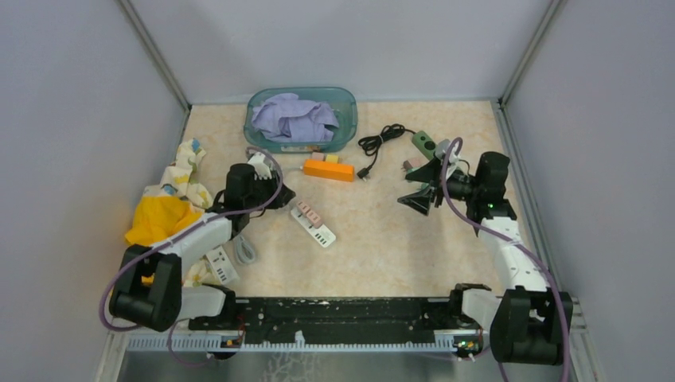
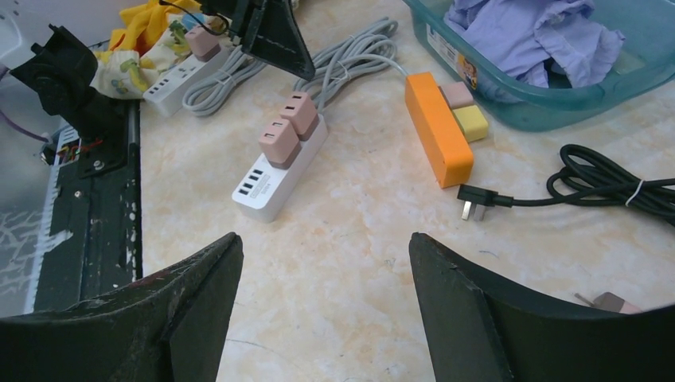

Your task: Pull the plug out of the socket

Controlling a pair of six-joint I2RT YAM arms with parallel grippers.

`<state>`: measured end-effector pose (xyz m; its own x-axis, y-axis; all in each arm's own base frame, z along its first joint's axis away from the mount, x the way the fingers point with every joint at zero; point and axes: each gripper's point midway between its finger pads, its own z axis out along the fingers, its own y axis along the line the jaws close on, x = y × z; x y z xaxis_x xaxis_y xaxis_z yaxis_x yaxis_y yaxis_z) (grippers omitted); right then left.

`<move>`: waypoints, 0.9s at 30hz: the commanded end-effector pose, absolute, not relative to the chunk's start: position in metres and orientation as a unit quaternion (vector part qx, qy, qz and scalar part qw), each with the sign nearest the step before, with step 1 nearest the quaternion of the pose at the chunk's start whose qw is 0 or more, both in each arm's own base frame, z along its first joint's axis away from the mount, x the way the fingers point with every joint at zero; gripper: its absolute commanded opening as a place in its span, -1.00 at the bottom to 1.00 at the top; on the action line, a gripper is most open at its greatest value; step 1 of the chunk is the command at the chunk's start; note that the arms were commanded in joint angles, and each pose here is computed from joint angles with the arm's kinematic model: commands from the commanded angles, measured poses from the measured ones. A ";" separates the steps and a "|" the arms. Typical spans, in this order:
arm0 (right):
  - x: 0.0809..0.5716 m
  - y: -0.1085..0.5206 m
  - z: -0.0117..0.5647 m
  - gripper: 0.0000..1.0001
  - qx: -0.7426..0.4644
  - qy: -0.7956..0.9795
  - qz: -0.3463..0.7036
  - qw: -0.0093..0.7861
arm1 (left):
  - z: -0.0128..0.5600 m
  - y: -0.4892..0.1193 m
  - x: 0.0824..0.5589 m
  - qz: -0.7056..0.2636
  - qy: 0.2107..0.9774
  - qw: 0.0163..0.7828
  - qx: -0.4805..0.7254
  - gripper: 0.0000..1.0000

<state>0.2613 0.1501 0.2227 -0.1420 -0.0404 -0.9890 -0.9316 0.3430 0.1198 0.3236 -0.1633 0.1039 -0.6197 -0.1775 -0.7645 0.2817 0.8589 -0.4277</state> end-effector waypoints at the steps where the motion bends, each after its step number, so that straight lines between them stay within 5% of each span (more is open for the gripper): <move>1: 0.264 0.156 0.246 0.52 -0.431 0.593 0.401 0.549 | 0.113 -0.177 0.339 -0.308 0.848 0.431 0.004 -0.44; 19: 0.258 0.169 0.235 0.53 -0.448 0.589 0.411 0.532 | 0.092 -0.218 0.277 -0.395 0.850 0.349 0.024 -0.59; 27: 0.250 0.220 0.190 0.80 -0.492 0.614 0.389 0.479 | 0.097 -0.247 0.243 -0.409 0.843 0.350 0.014 -0.58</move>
<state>0.2438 0.1959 0.1964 -0.1371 -0.1492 -0.9793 -0.9696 0.2225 0.1019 0.2566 -0.2342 0.0919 -0.7521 -0.2186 -0.6217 0.3285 0.6935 -0.6412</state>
